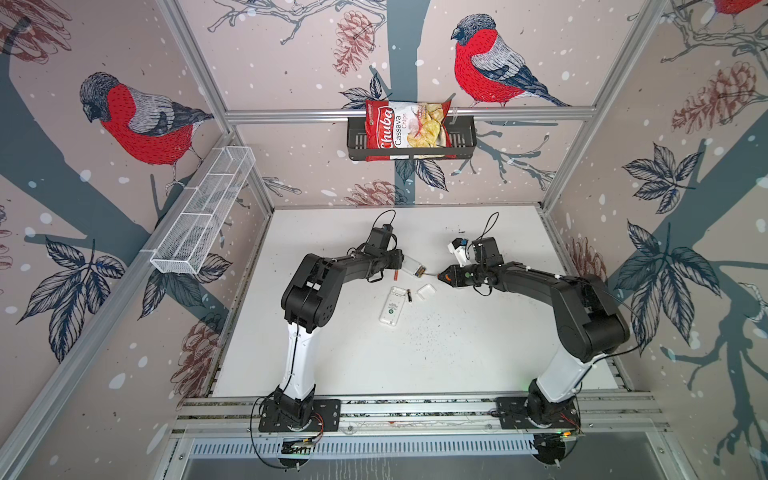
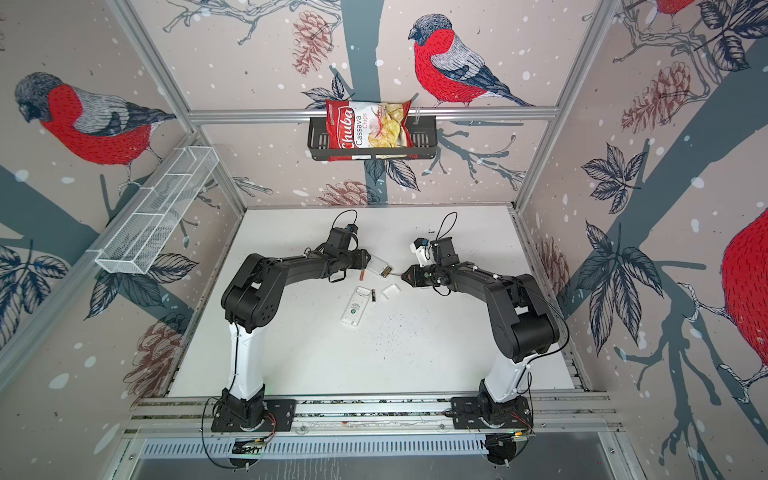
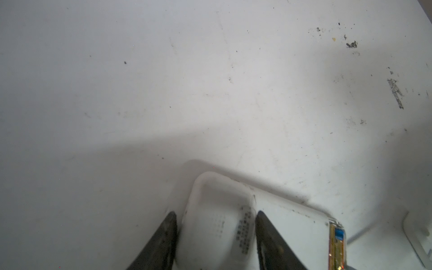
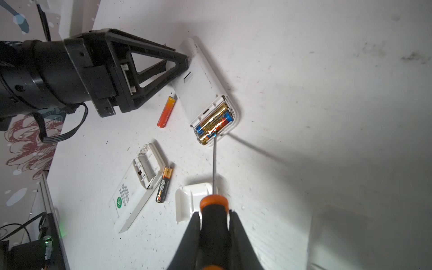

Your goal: Unload the batteries from the remote control

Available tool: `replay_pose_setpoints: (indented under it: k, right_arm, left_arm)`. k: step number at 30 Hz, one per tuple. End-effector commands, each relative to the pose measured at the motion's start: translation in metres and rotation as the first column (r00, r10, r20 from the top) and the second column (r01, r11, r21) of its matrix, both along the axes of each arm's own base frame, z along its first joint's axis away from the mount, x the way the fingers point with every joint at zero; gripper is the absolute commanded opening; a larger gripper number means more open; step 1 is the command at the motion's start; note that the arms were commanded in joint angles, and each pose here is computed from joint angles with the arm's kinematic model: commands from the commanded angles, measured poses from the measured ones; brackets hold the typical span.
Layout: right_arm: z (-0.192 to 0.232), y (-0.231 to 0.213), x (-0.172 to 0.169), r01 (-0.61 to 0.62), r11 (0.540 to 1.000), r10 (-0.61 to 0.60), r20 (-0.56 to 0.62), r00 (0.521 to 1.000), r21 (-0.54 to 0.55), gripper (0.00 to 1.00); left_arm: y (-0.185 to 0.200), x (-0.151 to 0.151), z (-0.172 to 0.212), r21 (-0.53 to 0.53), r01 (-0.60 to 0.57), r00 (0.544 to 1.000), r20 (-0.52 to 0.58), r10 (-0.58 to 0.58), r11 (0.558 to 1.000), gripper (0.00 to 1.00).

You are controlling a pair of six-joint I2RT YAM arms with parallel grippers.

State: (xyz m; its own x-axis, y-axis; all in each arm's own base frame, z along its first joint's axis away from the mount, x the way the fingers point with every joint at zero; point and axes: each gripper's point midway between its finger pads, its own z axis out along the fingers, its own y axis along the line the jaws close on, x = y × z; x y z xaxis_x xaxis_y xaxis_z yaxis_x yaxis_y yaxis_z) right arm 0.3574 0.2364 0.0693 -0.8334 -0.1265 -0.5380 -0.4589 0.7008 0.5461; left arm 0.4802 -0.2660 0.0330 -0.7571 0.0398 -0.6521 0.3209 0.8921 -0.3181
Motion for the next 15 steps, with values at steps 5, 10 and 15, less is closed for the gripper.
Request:
replay_pose_setpoints:
  k: [5, 10, 15]
  right_arm:
    - [-0.001, 0.002, 0.004, 0.014, 0.998, -0.014, -0.003, 1.0, 0.057, 0.0]
    - [0.001, -0.005, 0.009, 0.036, 0.999, -0.036, 0.023, 0.999, -0.023, 0.0]
    - [0.002, -0.003, 0.007, 0.013, 0.99, -0.007, 0.043, 0.999, -0.14, 0.0]
  left_arm:
    - [-0.005, -0.013, -0.013, -0.002, 0.036, 0.998, -0.057, -0.036, 0.999, 0.52]
    - [-0.004, -0.014, -0.013, 0.0, 0.034, 0.998, -0.059, -0.034, 0.999, 0.52]
    - [-0.004, -0.013, -0.012, 0.003, 0.033, 0.998, -0.055, -0.032, 0.999, 0.51]
